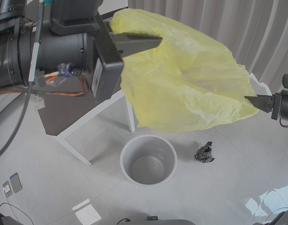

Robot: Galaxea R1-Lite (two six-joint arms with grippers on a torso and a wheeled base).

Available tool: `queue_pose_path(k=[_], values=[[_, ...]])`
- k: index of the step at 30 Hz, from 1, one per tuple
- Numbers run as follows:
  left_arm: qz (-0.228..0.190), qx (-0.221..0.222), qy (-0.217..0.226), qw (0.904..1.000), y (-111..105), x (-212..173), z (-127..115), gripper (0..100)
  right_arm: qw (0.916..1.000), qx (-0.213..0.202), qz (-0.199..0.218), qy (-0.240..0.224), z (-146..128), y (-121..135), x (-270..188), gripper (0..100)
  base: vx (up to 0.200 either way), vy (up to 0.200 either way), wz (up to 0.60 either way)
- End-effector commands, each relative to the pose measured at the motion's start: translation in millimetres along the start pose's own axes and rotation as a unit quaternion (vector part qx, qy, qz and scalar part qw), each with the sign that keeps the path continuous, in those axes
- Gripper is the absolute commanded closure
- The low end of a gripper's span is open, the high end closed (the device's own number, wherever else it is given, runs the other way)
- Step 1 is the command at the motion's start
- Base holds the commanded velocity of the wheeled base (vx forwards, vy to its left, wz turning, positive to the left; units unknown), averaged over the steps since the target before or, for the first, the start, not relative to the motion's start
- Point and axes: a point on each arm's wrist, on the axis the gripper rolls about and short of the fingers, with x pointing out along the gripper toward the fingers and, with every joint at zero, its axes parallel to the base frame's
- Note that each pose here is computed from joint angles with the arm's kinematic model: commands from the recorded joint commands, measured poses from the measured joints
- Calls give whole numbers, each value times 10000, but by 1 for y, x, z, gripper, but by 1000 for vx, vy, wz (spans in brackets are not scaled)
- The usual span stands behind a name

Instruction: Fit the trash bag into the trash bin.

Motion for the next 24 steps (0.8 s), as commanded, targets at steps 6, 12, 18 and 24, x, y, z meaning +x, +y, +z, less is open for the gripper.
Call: queue_pose_path(k=[6, 12, 18, 24], values=[[-65, 24, -161, 9998, -3, -2, 9, 100, 9999, 91, 23, -48, 9, -12, 34, 0, 0, 0, 0], [-44, 17, -164, 9999, -3, -3, 8, 100, 9999, 126, 62, -54, 6, -10, 30, 0, 0, 0, 0], [-5, 1, -152, 9999, -1, -4, 7, 100, 9997, 67, 243, 5, 0, -4, 28, 100, 0, 0, 0], [18, -43, -95, 9999, -1, 1, 5, 100, 9997, 57, 248, 19, 0, -3, 27, 100, 0, 0, 0]])
